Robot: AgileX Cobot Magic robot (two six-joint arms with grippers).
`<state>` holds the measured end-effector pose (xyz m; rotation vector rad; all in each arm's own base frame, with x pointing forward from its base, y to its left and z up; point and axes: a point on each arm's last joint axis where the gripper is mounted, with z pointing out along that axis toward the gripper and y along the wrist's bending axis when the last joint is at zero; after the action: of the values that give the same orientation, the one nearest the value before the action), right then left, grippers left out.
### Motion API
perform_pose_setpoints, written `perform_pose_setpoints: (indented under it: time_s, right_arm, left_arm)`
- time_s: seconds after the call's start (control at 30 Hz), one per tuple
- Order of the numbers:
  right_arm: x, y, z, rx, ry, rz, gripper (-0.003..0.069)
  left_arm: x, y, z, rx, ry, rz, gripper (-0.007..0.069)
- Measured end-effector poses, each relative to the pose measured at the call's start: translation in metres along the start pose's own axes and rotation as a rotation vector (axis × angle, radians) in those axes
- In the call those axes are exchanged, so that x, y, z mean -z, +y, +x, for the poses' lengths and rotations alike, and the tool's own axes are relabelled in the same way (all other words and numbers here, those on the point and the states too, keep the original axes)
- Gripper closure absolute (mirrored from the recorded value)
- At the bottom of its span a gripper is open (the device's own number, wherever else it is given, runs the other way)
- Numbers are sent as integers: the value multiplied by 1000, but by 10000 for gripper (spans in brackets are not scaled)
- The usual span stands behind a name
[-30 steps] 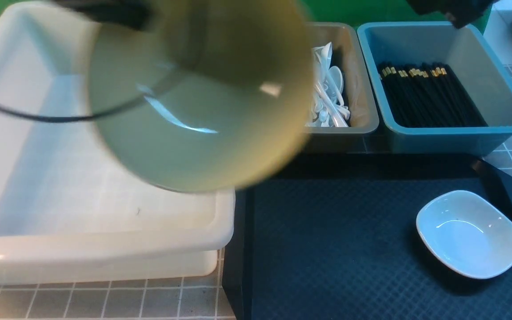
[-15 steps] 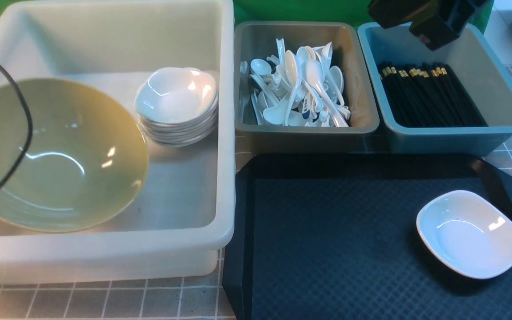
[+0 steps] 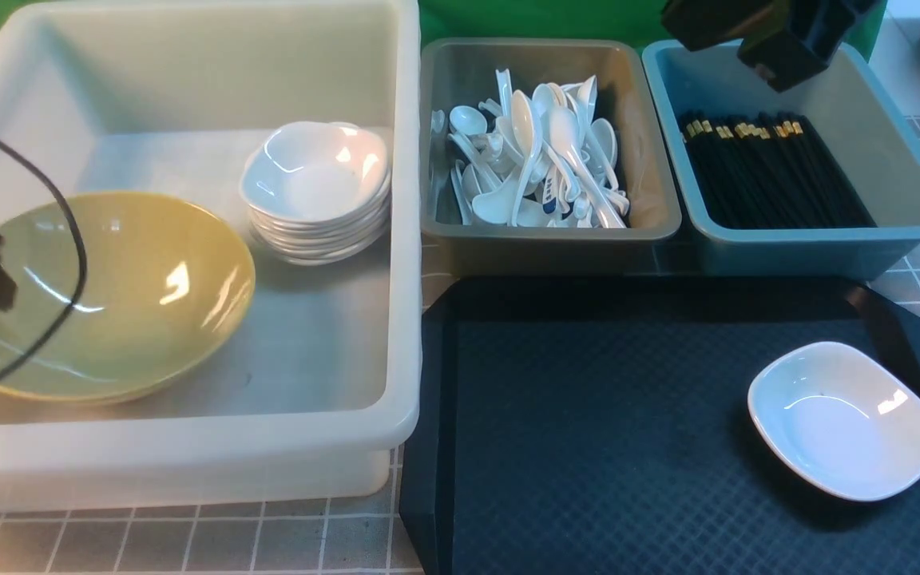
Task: On grey table put chopsticks spoon bowls plates into blue grey white boxes.
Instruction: 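Place the tan bowl onto the bowl stack in the left bin with the left gripper, then grasp the small white bowl on the black tray by its rim with the left gripper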
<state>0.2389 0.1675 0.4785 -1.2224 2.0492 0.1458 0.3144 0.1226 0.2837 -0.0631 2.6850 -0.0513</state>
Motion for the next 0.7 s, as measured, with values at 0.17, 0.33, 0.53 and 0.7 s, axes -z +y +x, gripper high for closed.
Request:
perform_pose_setpoints:
  time_s: [0.17, 0.33, 0.53, 0.7]
  right_arm:
    - [0, -1, 0, -17, 4, 7, 650]
    - [-3, -2, 12, -117, 60, 50, 645]
    - [18, 9, 60, -287, 155, 182, 643]
    - [55, 30, 106, -441, 126, 246, 642]
  left_arm:
    - [65, -19, -20, -7, -111, -3, 130]
    - [111, -95, -27, -152, -223, 158, 141]
    - [111, -241, -5, -559, -193, 441, 189]
    - [73, -344, 22, -769, -176, 567, 202]
